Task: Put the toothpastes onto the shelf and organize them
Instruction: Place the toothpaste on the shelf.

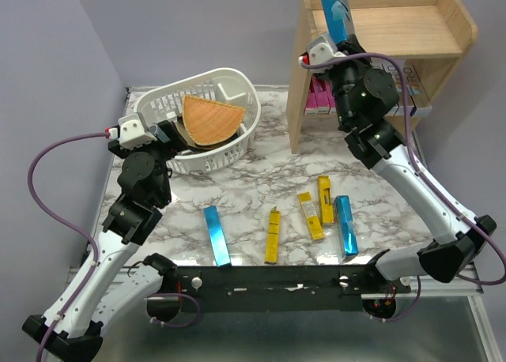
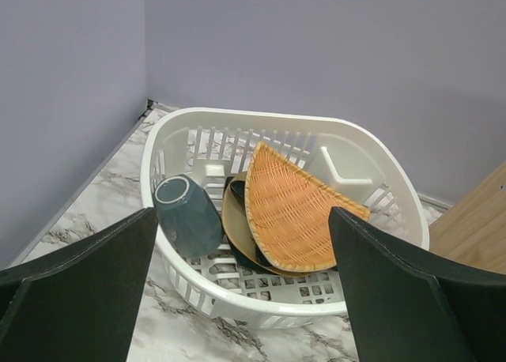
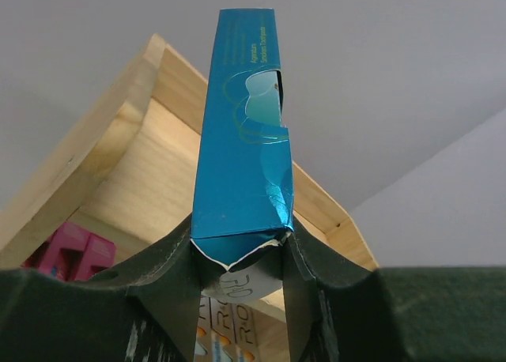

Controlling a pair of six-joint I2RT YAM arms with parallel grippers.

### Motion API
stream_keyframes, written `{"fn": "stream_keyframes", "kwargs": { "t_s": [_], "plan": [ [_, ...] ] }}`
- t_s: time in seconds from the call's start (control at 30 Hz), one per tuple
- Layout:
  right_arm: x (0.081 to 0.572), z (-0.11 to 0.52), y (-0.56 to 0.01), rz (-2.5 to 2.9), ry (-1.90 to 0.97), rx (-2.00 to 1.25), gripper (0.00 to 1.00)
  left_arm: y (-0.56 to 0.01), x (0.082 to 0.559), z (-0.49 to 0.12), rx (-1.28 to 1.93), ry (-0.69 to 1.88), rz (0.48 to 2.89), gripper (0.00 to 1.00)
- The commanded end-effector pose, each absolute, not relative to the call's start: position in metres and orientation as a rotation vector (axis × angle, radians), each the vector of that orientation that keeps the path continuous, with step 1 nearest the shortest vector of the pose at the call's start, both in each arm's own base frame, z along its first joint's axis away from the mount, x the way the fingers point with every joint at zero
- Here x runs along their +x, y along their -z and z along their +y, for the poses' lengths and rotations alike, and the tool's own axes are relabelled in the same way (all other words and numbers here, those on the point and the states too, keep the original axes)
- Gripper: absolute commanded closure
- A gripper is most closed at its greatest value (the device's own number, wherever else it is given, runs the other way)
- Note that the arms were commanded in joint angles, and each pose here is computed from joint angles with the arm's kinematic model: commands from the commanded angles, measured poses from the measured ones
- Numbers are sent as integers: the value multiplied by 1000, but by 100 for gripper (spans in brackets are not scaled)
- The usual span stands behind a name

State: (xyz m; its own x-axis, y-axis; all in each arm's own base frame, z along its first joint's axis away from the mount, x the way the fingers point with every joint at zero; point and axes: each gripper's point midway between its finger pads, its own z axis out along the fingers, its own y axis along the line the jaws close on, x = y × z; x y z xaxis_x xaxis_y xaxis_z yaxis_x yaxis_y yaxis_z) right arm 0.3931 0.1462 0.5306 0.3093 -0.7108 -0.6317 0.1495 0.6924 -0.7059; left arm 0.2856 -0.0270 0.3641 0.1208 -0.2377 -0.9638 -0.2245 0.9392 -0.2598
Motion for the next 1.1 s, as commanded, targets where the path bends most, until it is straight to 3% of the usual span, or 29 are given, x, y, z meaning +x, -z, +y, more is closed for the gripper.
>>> {"fn": "stream_keyframes", "kwargs": {
  "t_s": [0.0,0.13,0.27,0.5,0.8,1.07],
  "plan": [
    [407,142,-521,1123,811,-711,62,-370,285,-23,-385,7,1433,1],
    [415,147,-509,1155,835,-771,58,-369,285,-23,-385,4,1433,1],
    [418,153,-494,1193,811,-840,42,-369,285,-24,-378,9,1435,1],
    [411,163,-488,1209,691,-877,29,-368,286,-25,-372,15,1437,1],
    [392,163,-509,1224,534,-804,1,-367,287,-26,-368,18,1440,1],
    [350,159,-544,1200,229,-607,0,-367,288,-28,-362,28,1443,1]
  ]
}}
